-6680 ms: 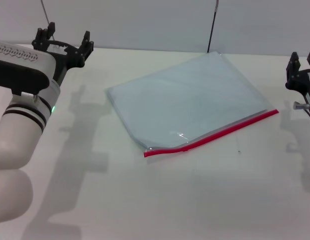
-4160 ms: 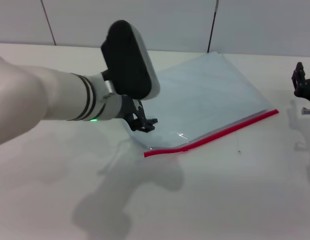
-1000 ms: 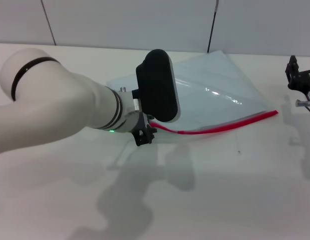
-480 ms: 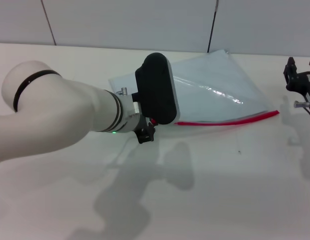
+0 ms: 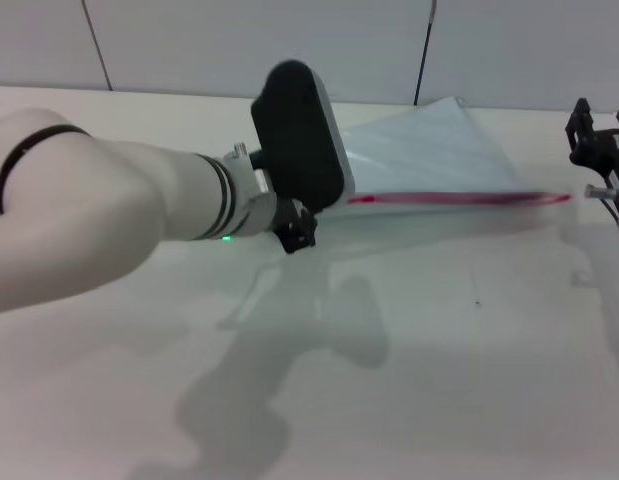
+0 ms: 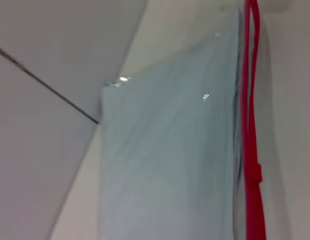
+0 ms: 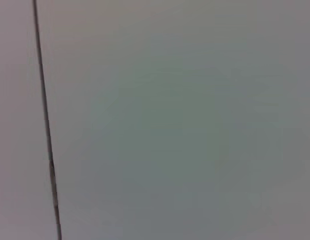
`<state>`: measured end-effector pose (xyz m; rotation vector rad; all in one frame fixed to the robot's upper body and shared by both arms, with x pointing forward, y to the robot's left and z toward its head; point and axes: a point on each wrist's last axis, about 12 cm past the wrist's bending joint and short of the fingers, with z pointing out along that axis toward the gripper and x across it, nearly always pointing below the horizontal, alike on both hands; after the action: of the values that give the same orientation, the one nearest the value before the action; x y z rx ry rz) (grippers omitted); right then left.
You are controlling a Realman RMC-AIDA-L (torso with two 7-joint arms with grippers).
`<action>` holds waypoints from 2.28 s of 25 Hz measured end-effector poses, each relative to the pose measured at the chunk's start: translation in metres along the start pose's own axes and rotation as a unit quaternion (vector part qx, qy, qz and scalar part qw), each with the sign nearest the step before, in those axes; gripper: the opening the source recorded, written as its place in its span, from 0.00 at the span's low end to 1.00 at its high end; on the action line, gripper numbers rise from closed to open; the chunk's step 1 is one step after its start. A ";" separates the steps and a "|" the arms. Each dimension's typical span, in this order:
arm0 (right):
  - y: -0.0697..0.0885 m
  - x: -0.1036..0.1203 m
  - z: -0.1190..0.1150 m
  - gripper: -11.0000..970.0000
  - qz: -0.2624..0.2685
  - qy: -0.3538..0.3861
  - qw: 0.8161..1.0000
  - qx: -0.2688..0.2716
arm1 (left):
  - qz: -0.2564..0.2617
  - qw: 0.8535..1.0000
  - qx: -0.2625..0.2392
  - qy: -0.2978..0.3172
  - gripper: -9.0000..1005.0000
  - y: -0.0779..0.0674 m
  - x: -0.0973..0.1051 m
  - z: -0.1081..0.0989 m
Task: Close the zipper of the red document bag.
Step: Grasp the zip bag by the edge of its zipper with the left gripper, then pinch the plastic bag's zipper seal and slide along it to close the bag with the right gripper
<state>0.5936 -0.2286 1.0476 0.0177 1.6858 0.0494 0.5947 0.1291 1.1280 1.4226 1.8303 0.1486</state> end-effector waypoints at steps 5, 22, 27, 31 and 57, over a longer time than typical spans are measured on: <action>0.008 -0.008 0.004 0.55 0.029 0.006 0.999 -0.015 | -0.013 1.000 -0.017 -0.014 0.07 0.004 0.000 -0.007; -0.006 -0.076 0.009 0.55 0.037 0.039 0.991 -0.126 | -0.029 0.995 -0.058 -0.071 0.07 0.009 -0.007 -0.023; -0.001 -0.101 0.006 0.55 0.006 0.037 0.987 -0.157 | -0.030 0.995 -0.061 -0.075 0.06 0.009 -0.008 -0.023; 0.002 -0.114 0.005 0.55 -0.007 0.044 0.984 -0.171 | -0.033 0.994 -0.065 -0.084 0.06 0.010 -0.009 -0.025; 0.038 -0.159 0.001 0.54 -0.241 0.068 0.897 -0.363 | -0.038 0.989 -0.084 -0.112 0.06 0.018 -0.020 -0.038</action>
<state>0.6127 -0.1975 1.2066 -0.9822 1.6746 0.3103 0.5848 0.1322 1.1733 1.2000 1.6452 0.0965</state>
